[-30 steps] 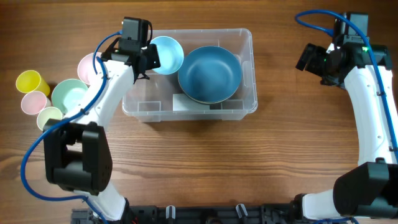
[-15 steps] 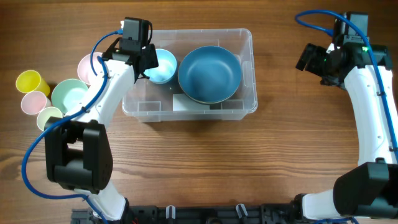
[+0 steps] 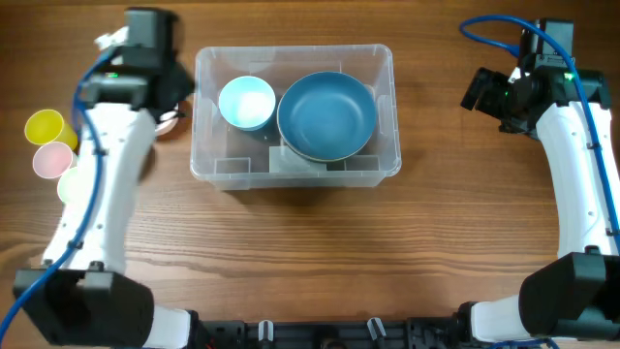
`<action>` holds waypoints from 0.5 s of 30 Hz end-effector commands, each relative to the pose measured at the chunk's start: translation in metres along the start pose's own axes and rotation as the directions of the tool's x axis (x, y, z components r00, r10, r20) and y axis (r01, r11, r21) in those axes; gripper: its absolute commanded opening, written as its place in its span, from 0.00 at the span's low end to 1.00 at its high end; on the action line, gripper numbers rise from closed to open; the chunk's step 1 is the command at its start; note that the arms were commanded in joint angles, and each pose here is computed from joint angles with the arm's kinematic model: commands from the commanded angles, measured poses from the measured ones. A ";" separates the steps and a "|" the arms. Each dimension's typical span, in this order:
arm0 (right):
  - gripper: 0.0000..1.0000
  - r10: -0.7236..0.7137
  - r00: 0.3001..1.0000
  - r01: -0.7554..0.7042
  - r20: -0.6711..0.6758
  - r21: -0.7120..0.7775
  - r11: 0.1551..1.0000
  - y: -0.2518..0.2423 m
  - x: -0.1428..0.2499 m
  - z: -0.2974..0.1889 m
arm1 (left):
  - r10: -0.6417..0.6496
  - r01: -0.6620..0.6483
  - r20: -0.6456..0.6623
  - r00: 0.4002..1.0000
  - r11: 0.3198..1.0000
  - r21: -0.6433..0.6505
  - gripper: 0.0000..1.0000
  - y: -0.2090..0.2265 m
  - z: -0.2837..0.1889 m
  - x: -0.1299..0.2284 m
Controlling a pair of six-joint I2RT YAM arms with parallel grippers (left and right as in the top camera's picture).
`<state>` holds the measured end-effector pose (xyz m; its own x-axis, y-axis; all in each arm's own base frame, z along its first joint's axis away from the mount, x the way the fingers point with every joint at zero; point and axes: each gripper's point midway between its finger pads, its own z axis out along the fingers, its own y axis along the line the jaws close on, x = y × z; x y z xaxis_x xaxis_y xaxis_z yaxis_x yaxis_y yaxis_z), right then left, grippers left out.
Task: Pack container
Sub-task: 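Move left gripper to the mint bowl and grasp its rim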
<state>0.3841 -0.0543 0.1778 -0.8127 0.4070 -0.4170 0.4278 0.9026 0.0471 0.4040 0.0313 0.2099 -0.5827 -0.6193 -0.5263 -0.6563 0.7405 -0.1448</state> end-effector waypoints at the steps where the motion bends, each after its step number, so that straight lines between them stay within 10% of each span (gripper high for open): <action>1: 1.00 0.006 1.000 -0.006 0.028 0.003 1.000 -0.001 -0.004 -0.008 | -0.431 0.420 -0.083 0.899 0.900 -0.117 0.61 0.055 0.015 -0.001; 9: 0.99 0.006 1.000 -0.006 0.028 0.003 1.000 -0.001 -0.004 -0.008 | -0.583 0.531 -0.094 0.807 0.786 -0.317 0.65 0.124 0.058 0.032; 15: 0.99 0.006 1.000 -0.006 0.028 0.003 1.000 -0.001 -0.004 -0.008 | -0.129 0.084 -0.141 0.982 0.953 -0.292 0.53 0.135 0.066 0.017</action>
<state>0.3841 -0.0543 0.1778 -0.8127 0.4070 -0.4171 0.4280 0.9026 0.0468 0.3356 0.1247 0.1243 -0.2957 -0.8997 -0.3210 -0.9396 0.3346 -0.0723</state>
